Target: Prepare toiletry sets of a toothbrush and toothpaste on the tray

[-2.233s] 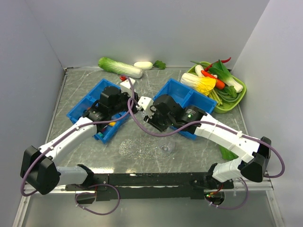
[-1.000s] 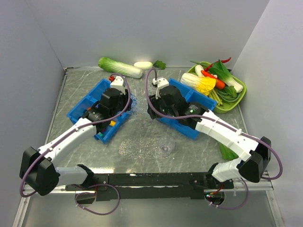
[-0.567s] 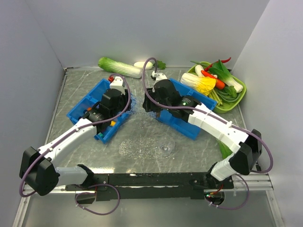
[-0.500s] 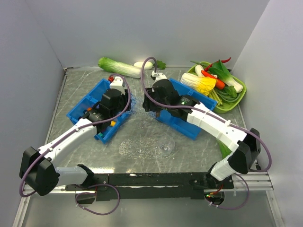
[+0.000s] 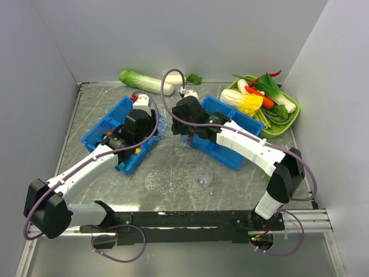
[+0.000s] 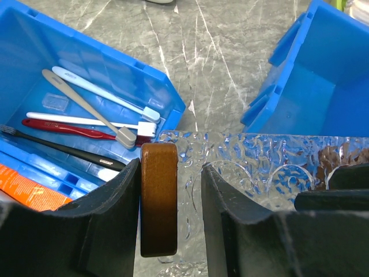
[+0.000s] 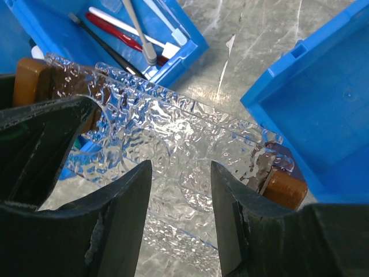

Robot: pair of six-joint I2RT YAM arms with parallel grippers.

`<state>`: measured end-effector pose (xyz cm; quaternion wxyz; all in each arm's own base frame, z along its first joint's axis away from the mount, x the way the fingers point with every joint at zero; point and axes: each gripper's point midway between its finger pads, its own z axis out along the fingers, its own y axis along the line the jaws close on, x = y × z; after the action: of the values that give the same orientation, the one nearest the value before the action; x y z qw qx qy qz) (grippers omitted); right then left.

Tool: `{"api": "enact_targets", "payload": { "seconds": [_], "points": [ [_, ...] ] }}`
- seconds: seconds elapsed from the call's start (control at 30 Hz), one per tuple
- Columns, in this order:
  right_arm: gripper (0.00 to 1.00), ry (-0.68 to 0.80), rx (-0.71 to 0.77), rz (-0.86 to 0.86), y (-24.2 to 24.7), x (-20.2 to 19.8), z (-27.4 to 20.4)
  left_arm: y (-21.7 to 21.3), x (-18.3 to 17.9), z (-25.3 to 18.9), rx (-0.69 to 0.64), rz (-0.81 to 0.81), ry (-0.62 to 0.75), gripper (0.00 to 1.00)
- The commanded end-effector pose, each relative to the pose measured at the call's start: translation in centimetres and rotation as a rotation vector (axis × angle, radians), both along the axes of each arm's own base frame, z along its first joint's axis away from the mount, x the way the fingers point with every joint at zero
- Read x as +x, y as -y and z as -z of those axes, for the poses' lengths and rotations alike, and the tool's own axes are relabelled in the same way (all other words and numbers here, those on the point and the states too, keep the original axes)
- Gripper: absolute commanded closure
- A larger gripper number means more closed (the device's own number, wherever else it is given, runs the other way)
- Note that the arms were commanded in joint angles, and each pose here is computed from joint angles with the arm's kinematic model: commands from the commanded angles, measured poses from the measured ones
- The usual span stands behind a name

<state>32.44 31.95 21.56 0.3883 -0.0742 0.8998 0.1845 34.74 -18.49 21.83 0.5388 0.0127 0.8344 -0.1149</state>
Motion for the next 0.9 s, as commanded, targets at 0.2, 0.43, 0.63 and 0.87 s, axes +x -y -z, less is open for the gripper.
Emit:
{"api": "enact_targets", "payload": {
  "seconds": [0.2, 0.43, 0.63, 0.87],
  "points": [
    [0.53, 0.021, -0.021, 0.134, 0.6, 2.4, 0.2, 1.8, 0.1, -4.4, -0.136, 0.025, 0.108, 0.99],
    [0.82, 0.013, 0.004, 0.158, 0.2, 2.7, -0.2, 2.3, -0.2, -4.4, -0.144, 0.048, 0.104, 0.99],
    [1.0, 0.02, 0.037, 0.178, 0.6, 2.5, -1.4, 3.3, -0.7, -5.0, -0.178, 0.105, 0.106, 0.96],
    [1.0, 0.034, 0.1, 0.225, 2.4, 2.8, -3.4, 3.8, -2.0, -7.1, -0.238, 0.172, 0.159, 0.64]
  ]
}}
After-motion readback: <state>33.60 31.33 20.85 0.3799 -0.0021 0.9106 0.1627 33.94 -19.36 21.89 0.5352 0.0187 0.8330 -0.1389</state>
